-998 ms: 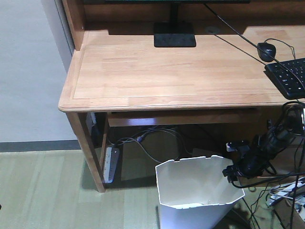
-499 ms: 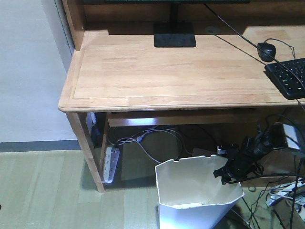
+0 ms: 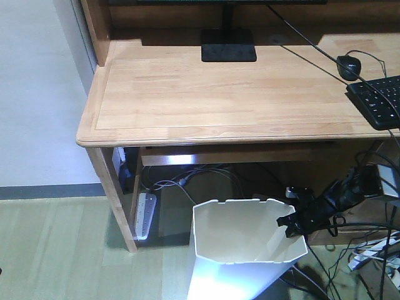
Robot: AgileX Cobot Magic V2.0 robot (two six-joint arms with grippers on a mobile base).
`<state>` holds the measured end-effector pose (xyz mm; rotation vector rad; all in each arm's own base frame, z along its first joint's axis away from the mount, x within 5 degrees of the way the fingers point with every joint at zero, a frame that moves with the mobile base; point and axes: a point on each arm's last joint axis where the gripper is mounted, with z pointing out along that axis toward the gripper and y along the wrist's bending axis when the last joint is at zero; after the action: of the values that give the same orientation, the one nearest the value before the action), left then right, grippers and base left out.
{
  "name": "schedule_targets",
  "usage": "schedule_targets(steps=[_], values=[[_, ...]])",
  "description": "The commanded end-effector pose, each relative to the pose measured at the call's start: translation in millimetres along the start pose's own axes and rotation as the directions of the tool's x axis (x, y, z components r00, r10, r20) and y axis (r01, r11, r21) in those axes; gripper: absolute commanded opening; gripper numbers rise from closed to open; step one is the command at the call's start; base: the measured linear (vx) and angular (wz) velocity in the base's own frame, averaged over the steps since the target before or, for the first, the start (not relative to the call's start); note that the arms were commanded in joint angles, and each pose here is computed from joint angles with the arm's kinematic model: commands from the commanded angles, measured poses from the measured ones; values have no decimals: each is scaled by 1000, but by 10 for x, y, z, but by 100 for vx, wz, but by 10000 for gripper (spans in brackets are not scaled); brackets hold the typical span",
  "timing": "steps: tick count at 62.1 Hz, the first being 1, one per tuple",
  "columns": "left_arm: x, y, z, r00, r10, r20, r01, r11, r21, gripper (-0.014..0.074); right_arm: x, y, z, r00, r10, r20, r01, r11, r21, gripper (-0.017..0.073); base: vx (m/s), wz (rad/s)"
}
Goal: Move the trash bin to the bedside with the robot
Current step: 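Pull the gripped bin out from under the desk toward the robot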
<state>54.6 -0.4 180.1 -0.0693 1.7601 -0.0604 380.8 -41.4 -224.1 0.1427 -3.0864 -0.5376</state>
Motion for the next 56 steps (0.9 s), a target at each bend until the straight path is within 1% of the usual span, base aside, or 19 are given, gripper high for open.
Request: schedule_targets(steps=[1, 6, 13, 15, 19, 25, 33, 41, 51, 56], values=[[23, 0, 17, 998, -19, 54, 18, 1000, 8, -6, -261, 118, -433, 999, 26, 39, -20, 989, -147, -6, 0, 0], [23, 0, 17, 998, -19, 54, 18, 1000, 8, -6, -279, 133, -508, 999, 20, 48, -13, 990, -137, -6, 0, 0], [23, 0, 17, 998, -19, 54, 18, 1000, 8, -6, -248, 170, -684, 996, 10, 87, -4, 998, -65, -6, 0, 0], [23, 0, 17, 998, -19, 54, 18, 1000, 8, -6, -231, 177, -739, 995, 1, 104, 3, 999, -39, -6, 0, 0], [23, 0, 17, 998, -19, 54, 18, 1000, 8, -6, -190, 223, -864, 992, -21, 128, 23, 1000, -15, -6, 0, 0], [23, 0, 17, 998, -19, 54, 18, 1000, 8, -6, -67, 324, -1003, 988, -63, 139, 67, 997, -23, -6, 0, 0], [23, 0, 17, 998, -19, 54, 18, 1000, 8, -6, 57, 455, -1204, 986, -85, 141, 91, 995, -34, -6, 0, 0], [23, 0, 17, 998, -19, 54, 18, 1000, 8, -6, 177, 575, -1401, 988, -51, 146, 58, 997, -48, -6, 0, 0], [23, 0, 17, 998, -19, 54, 18, 1000, 8, -6, 323, 721, -1658, 987, -61, 149, 69, 996, -48, -6, 0, 0], [23, 0, 17, 998, -19, 54, 18, 1000, 8, -6, 440, 780, -1722, 989, -55, 138, 63, 997, -50, -6, 0, 0]])
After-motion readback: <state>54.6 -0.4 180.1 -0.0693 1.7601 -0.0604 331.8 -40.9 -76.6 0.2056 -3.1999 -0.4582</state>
